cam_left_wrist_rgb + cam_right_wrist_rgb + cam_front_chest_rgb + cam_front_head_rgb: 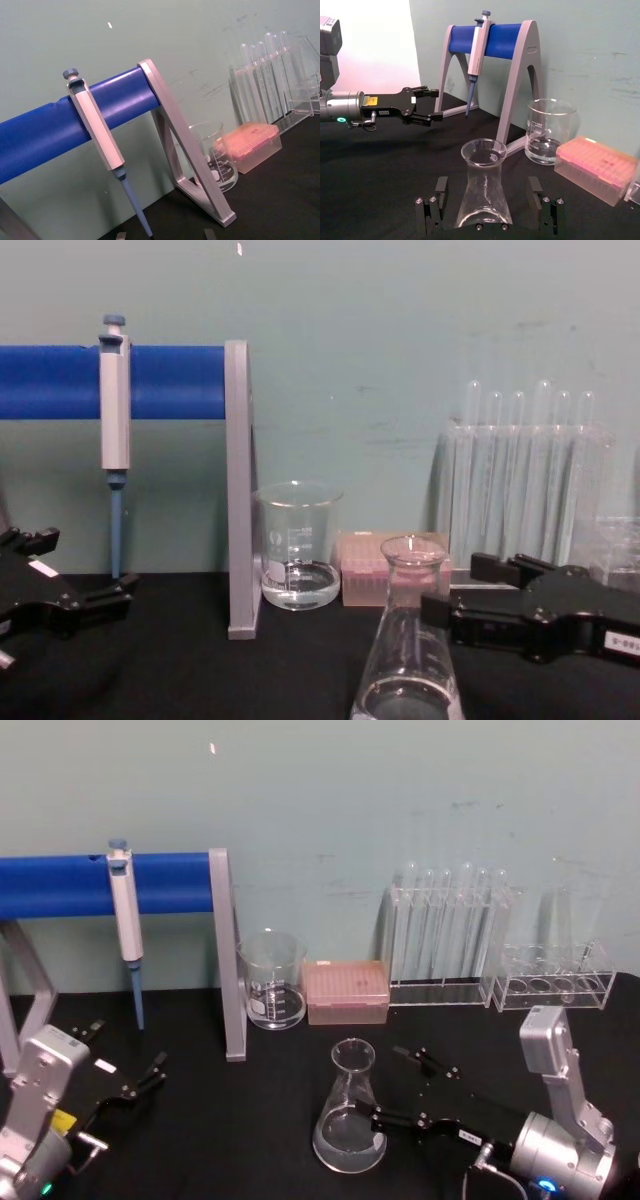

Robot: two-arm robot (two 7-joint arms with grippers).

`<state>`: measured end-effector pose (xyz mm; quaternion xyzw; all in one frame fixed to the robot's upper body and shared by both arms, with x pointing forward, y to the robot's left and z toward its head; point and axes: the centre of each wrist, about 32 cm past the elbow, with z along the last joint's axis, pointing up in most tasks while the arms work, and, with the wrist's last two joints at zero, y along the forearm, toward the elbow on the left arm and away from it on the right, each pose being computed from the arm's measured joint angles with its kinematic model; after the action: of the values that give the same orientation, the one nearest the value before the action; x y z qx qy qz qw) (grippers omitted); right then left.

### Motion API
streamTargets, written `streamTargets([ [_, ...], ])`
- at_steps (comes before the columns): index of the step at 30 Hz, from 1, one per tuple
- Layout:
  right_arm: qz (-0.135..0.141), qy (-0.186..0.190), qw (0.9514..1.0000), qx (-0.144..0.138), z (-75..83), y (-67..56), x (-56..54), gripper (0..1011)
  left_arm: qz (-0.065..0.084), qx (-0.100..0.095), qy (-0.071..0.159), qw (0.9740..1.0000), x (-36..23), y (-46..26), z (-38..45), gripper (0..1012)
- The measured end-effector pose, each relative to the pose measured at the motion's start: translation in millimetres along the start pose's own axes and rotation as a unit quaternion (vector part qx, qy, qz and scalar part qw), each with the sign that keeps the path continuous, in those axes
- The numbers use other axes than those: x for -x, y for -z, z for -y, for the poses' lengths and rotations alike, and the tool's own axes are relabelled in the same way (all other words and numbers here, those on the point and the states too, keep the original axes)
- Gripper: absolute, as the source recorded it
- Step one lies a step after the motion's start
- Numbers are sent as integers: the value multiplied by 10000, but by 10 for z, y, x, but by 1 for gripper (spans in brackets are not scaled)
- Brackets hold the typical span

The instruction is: Grasp the erlenmeyer flask with one hand, shake it three times, then place it back.

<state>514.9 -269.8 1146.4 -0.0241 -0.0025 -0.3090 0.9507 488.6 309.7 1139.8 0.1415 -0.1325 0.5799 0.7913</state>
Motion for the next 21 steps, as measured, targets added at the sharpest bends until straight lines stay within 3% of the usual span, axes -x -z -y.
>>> streamTargets([
  [21, -14, -175, 9998, -18, -222, 34, -58, 1000, 0, 0, 0, 10000, 0, 0, 0, 1001],
])
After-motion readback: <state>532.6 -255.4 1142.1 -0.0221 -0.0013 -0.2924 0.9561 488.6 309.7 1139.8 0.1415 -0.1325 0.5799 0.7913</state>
